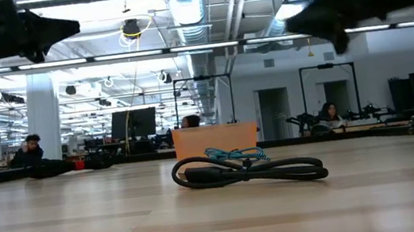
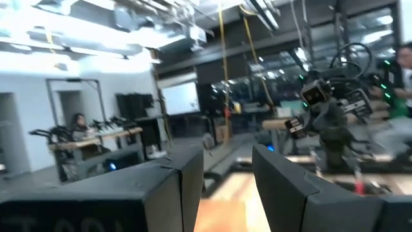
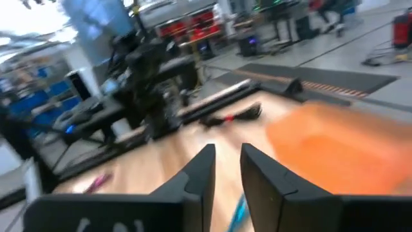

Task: Pick and place USB-C Cables
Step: Put the blue charger cable into the orange bin

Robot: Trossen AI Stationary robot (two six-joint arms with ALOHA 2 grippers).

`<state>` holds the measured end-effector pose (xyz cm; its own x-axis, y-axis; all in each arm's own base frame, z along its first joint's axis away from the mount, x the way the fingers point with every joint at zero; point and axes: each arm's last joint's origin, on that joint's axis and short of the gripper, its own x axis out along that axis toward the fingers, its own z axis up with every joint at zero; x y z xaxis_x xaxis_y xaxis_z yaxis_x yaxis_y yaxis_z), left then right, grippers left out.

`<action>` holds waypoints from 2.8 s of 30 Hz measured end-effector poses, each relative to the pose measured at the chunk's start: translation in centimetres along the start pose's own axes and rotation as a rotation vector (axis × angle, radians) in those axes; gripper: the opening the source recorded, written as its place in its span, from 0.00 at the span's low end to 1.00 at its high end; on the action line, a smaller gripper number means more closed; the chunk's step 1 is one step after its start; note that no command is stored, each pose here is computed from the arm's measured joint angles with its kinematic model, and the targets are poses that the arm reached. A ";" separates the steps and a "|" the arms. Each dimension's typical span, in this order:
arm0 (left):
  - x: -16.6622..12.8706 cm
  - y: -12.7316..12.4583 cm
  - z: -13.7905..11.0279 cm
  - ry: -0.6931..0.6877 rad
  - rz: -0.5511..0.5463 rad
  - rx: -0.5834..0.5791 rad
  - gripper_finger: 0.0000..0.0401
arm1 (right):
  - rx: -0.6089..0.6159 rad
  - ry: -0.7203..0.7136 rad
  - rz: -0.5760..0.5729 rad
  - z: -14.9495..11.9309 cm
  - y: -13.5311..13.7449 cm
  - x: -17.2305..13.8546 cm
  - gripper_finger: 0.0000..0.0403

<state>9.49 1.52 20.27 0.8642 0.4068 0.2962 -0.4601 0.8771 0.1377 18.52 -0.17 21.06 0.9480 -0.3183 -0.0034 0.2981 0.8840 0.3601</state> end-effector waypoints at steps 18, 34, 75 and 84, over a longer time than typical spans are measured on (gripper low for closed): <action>0.7 0.9 -0.8 0.056 0.029 -0.025 0.31 | -0.105 0.397 -0.292 3.4 2.3 11.1 0.28; 0.9 0.8 -1.4 0.105 0.053 -0.066 0.31 | -0.082 0.576 -0.369 -6.5 1.7 16.1 0.28; 1.1 0.6 -2.0 0.165 0.061 -0.031 0.31 | -0.182 0.971 -0.300 -4.8 0.4 22.0 0.03; 1.1 0.6 -2.0 0.165 0.061 -0.030 0.31 | -0.489 0.913 -0.267 0.6 1.8 24.2 0.02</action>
<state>10.56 3.04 18.84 0.8577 0.4937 0.1437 -0.5085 0.8558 0.0949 41.95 -6.50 22.22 0.5099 -0.3240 -0.7969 0.3286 0.9295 -0.1677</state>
